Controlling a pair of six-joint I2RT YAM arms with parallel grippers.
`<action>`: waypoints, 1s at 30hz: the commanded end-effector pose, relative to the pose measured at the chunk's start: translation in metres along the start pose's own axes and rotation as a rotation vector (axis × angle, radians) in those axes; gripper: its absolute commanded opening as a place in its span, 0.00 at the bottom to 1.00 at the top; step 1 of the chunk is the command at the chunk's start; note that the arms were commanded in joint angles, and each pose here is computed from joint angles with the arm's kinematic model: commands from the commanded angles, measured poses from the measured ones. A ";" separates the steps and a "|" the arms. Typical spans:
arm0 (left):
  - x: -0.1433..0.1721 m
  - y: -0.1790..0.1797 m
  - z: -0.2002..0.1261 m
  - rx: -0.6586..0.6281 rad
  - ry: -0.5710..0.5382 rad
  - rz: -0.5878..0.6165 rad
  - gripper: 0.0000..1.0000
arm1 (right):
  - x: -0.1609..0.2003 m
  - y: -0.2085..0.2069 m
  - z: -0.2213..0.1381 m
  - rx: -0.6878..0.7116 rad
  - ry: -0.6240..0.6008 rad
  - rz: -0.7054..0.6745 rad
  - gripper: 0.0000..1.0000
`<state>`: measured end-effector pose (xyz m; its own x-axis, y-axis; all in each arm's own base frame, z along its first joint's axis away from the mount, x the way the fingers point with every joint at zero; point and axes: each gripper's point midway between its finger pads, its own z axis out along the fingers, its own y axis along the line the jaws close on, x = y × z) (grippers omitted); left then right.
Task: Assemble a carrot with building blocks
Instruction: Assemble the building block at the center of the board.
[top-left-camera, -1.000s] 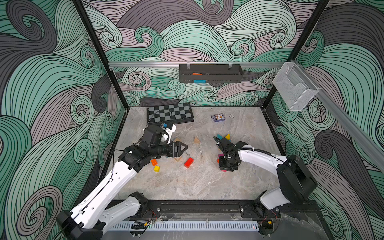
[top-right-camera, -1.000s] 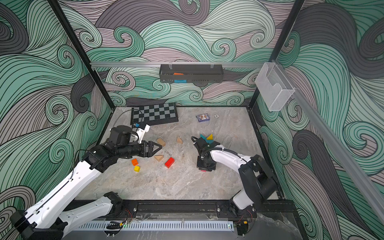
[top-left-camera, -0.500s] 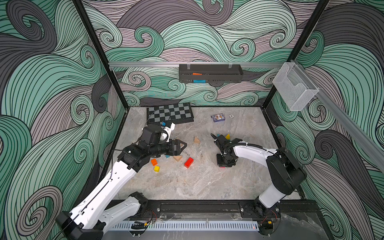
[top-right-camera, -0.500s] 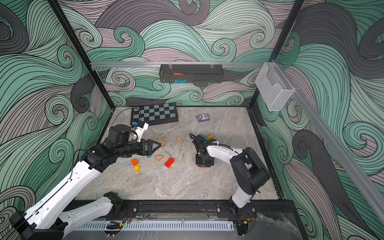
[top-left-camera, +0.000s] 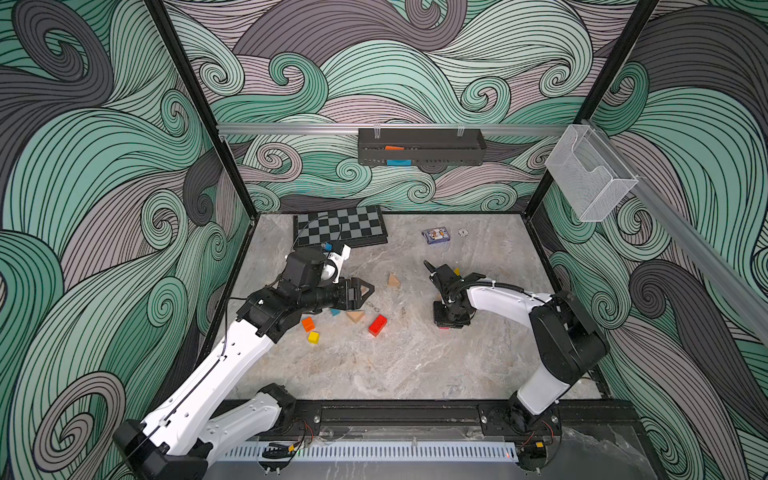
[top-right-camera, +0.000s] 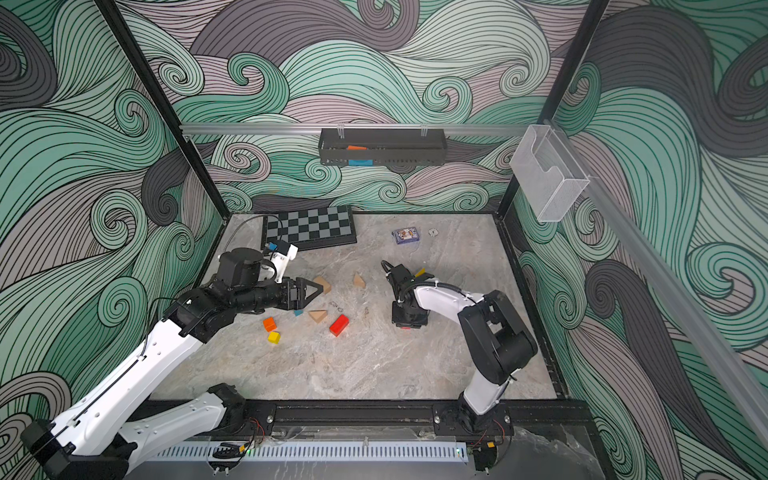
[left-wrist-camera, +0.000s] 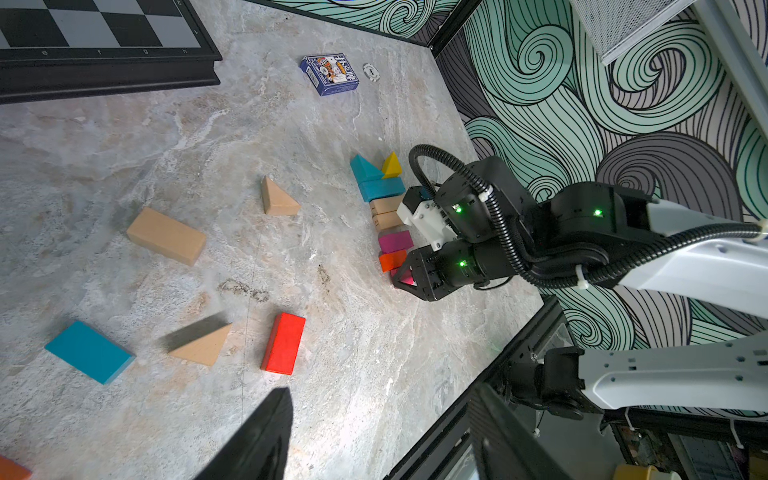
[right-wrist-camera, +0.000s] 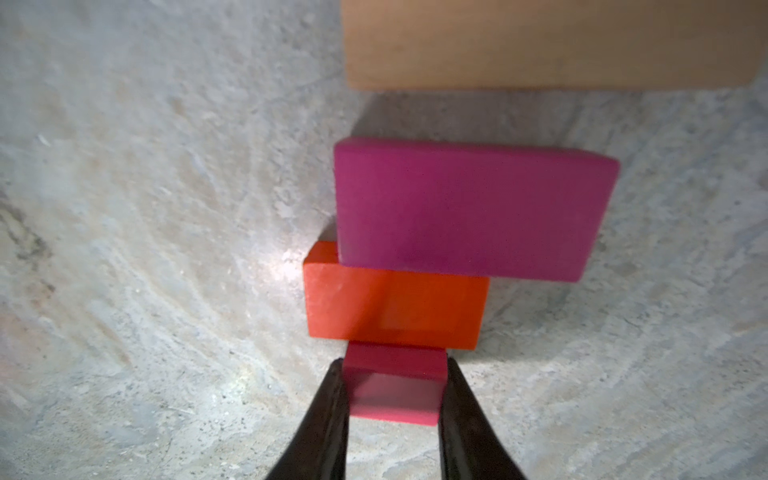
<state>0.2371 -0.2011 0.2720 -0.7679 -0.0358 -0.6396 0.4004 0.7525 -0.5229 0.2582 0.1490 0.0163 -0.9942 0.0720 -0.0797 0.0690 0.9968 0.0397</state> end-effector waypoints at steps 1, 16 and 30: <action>-0.019 -0.008 -0.008 0.012 -0.056 0.026 0.68 | -0.004 -0.010 0.006 0.045 -0.007 0.010 0.17; -0.019 -0.009 -0.006 0.021 -0.053 0.027 0.68 | -0.002 -0.009 0.004 0.035 0.003 0.006 0.52; -0.027 -0.014 -0.020 0.027 -0.102 0.050 0.98 | -0.013 -0.004 -0.050 -0.022 -0.092 -0.007 0.78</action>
<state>0.2399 -0.2013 0.2752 -0.7592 -0.0404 -0.6496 0.4057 0.7511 -0.5208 0.2618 0.1446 0.0427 -0.9901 0.0661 -0.1236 0.0604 0.9970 0.0491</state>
